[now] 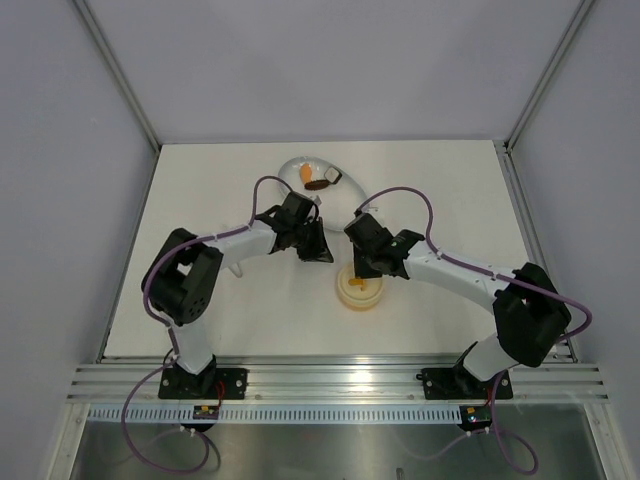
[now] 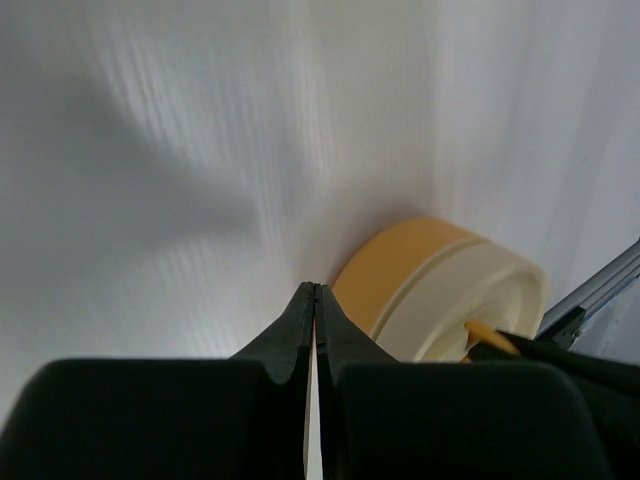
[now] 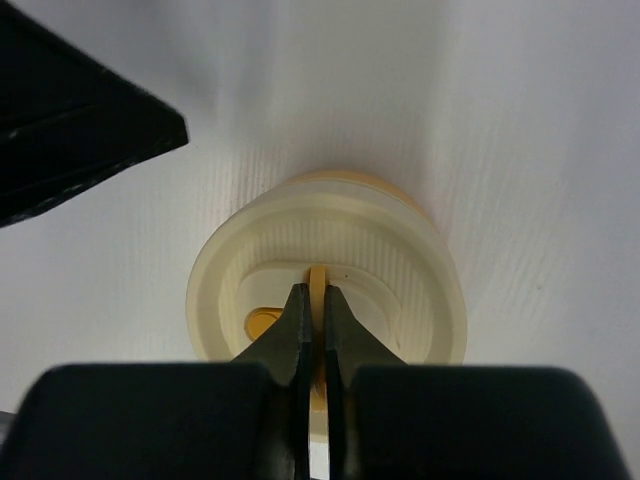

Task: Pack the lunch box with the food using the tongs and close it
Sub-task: Close the box lid on the packing box.

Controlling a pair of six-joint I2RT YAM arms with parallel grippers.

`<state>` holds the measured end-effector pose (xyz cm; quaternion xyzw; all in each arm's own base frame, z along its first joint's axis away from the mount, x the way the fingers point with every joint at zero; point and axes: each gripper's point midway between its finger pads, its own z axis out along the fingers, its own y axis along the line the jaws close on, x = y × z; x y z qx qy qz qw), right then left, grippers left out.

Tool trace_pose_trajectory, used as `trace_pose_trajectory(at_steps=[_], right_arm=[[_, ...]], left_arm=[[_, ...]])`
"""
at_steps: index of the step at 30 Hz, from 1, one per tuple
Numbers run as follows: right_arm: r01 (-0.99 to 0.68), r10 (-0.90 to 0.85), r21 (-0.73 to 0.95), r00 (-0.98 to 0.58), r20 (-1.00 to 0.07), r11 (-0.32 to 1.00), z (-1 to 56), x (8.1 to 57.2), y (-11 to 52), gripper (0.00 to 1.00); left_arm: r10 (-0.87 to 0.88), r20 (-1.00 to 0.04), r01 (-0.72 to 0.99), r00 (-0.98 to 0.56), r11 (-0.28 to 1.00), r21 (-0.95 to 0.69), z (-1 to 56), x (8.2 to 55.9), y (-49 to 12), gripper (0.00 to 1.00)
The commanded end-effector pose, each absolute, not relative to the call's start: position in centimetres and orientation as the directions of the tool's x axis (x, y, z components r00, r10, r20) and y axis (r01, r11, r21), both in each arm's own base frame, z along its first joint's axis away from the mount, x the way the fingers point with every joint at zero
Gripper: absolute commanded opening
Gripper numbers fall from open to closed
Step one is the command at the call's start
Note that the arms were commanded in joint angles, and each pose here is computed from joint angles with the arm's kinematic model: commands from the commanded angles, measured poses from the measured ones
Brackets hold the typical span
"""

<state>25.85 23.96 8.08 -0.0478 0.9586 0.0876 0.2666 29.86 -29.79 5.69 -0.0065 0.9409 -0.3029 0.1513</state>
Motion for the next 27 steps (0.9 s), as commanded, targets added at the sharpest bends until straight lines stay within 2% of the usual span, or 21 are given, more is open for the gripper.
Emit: trace_pose_trajectory(at_steps=[1,5,15,21,24,27], right_arm=[[-0.198,-0.104,0.17,-0.888,-0.448,0.965,6.1,23.7,24.7,0.0],[-0.251,-0.151,0.181,-0.886,-0.439,0.951,6.3,22.8,24.7,0.0],[-0.337,-0.232,0.182,-0.871,-0.434,0.924,5.5,21.5,24.1,0.0],[-0.31,-0.221,0.127,-0.86,-0.459,0.942,5.5,22.6,23.4,0.0],[-0.205,-0.148,0.075,-0.875,-0.461,0.976,5.3,23.7,22.5,0.0],[-0.163,-0.104,0.095,-0.887,-0.45,0.982,5.3,24.0,23.2,0.0]], left_arm=[[-0.116,-0.288,0.113,-0.951,0.734,-0.67,7.1,31.8,-33.0,0.0],[-0.09,-0.265,0.122,-0.96,0.719,-0.684,6.0,31.7,-33.6,0.0],[0.016,-0.19,0.168,-0.982,0.544,-0.822,6.0,28.8,-36.9,0.0],[0.054,-0.17,0.172,-0.984,0.543,-0.822,5.1,25.8,-36.9,0.0],[0.045,-0.168,0.165,-0.985,0.538,-0.827,5.1,24.7,-36.2,0.0],[0.037,-0.173,0.166,-0.984,0.542,-0.824,5.1,24.0,-35.5,0.0]])
